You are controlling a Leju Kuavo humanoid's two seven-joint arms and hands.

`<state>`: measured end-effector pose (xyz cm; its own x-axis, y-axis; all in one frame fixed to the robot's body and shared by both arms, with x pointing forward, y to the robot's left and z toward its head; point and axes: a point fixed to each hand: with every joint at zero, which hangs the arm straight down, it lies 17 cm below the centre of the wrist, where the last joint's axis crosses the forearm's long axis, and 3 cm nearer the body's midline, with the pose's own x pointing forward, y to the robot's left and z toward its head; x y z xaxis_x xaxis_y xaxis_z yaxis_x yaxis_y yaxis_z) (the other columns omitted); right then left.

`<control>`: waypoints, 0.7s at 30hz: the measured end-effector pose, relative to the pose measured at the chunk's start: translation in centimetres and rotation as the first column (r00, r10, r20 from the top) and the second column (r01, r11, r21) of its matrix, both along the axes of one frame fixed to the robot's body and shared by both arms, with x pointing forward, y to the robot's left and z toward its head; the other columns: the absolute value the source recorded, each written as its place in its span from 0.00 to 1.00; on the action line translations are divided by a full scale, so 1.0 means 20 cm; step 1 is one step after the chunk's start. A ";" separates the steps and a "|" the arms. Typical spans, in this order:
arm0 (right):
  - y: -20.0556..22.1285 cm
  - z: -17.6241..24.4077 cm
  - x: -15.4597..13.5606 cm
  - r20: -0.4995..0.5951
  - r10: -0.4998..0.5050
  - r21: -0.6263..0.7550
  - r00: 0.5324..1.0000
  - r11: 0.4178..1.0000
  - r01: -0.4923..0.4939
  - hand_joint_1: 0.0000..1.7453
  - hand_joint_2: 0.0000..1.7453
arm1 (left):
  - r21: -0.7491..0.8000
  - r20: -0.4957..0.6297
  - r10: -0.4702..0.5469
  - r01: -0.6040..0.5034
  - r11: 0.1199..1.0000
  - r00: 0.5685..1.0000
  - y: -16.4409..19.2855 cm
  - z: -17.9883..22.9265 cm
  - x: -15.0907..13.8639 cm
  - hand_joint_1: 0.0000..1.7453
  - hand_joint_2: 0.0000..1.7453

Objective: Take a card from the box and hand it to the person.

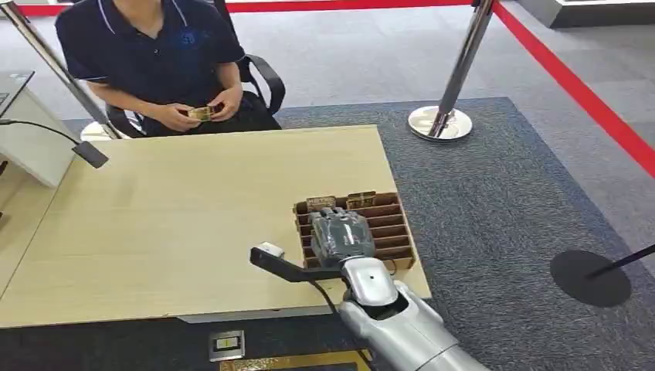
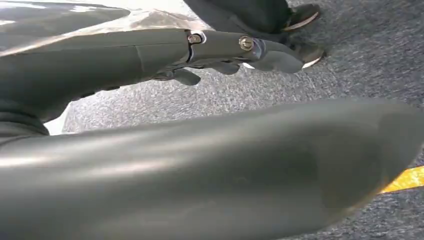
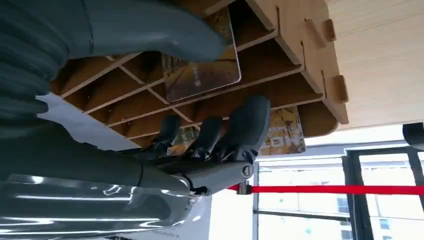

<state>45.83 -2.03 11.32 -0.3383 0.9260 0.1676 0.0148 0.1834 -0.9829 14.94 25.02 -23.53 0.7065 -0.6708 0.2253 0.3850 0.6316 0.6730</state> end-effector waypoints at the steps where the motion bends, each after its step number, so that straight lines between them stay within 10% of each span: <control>1: 0.00 0.00 0.00 -0.002 -0.001 -0.003 1.000 1.000 0.001 0.47 1.00 | -0.001 0.000 0.003 -0.003 1.000 1.000 0.00 0.00 0.00 0.00 0.00; 21: -0.01 -0.04 0.01 -0.013 -0.013 -0.029 1.000 0.999 0.013 0.54 1.00 | 0.003 0.000 0.014 -0.014 1.000 1.000 0.01 0.00 0.00 0.00 0.00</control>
